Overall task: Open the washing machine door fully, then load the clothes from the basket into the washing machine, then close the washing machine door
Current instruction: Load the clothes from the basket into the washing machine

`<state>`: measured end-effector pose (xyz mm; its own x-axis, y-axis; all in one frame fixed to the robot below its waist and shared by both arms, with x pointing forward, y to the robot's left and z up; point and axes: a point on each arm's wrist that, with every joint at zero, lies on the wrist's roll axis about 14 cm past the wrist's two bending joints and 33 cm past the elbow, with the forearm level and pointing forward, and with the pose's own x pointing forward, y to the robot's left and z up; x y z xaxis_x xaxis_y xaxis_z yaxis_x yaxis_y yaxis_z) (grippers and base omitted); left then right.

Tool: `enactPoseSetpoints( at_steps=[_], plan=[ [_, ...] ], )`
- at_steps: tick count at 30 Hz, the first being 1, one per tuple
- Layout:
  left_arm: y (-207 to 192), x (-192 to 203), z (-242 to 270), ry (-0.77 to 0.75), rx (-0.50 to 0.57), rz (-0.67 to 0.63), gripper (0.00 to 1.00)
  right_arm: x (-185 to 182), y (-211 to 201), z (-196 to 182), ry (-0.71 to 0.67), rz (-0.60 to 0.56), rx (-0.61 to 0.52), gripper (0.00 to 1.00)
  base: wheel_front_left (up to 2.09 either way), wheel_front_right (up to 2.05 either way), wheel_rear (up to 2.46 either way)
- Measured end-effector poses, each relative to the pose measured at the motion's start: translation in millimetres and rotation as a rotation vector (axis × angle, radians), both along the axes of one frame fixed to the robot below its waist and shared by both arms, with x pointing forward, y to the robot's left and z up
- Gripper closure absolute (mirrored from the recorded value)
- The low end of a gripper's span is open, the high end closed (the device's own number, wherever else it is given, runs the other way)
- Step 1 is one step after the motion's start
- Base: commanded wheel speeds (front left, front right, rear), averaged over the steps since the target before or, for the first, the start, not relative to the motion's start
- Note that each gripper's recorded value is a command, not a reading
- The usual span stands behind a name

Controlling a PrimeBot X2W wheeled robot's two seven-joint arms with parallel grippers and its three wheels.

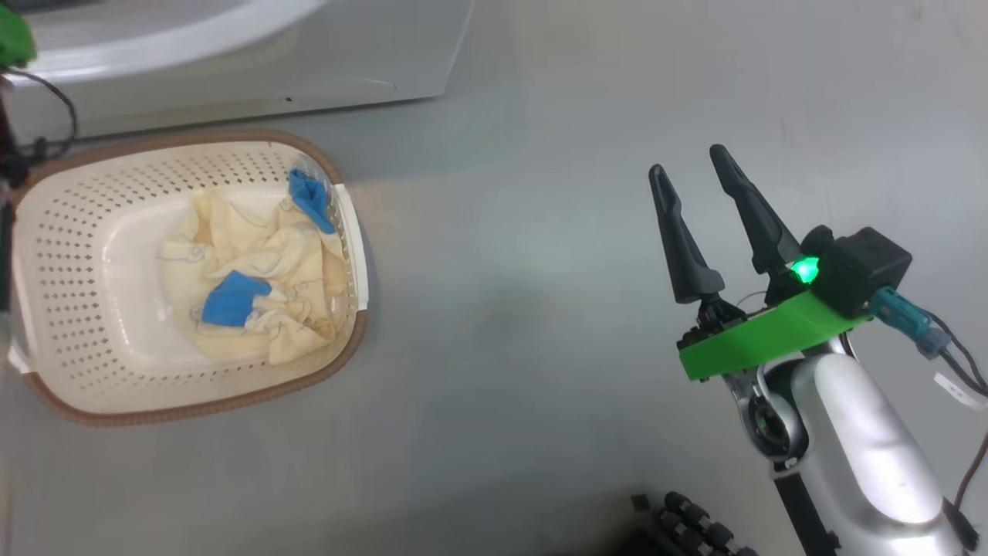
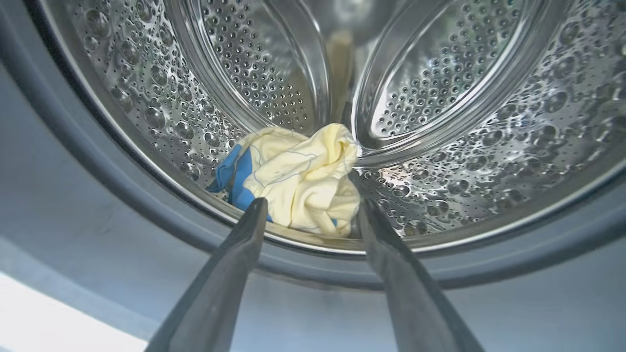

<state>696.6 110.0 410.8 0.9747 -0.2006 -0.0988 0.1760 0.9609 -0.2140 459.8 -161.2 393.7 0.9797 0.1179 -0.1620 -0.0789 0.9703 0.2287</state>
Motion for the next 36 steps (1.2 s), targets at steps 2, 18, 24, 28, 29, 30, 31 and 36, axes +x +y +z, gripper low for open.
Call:
enactPoseSetpoints(
  at_steps=[2, 18, 24, 28, 29, 30, 31, 36],
  plan=[
    [1.3, -16.8, 7.5, -0.019, -0.006, 0.014, 0.00, -4.3, 0.2, 4.6, -0.006, 0.000, -0.005, 0.00, 0.00, 0.00, 0.00],
    [14.2, -182.4, 42.5, -0.079, 0.003, 0.080, 0.00, -43.8, 0.7, 33.5, -0.040, -0.010, -0.032, 0.00, 0.00, 0.00, 0.00],
    [15.8, -214.1, 48.5, -0.066, 0.000, 0.089, 0.00, -50.3, 8.2, 50.4, -0.083, 0.015, -0.047, 0.00, 0.00, 0.00, 0.00],
    [12.6, -239.3, 56.1, -0.068, -0.009, 0.086, 0.00, -64.7, 12.3, 55.4, -0.090, 0.027, -0.055, 0.00, 0.00, 0.00, 0.00],
    [13.5, -245.4, 58.0, -0.068, -0.008, 0.088, 0.00, -68.7, 13.5, 56.4, -0.091, 0.030, -0.056, 0.00, 0.00, 0.00, 0.00],
    [14.6, -251.3, 59.5, -0.068, -0.009, 0.092, 0.00, -72.3, 14.6, 57.6, -0.092, 0.033, -0.059, 0.00, 0.00, 0.00, 0.00],
    [16.2, -257.0, 61.1, -0.069, -0.009, 0.096, 0.00, -75.5, 15.5, 59.0, -0.095, 0.036, -0.060, 0.00, 0.00, 0.00, 0.00],
    [28.1, -284.0, 65.0, -0.068, 0.012, 0.127, 0.00, -85.3, 17.9, 72.0, -0.121, 0.044, -0.067, 0.00, 0.00, 0.00, 0.00]
  ],
)
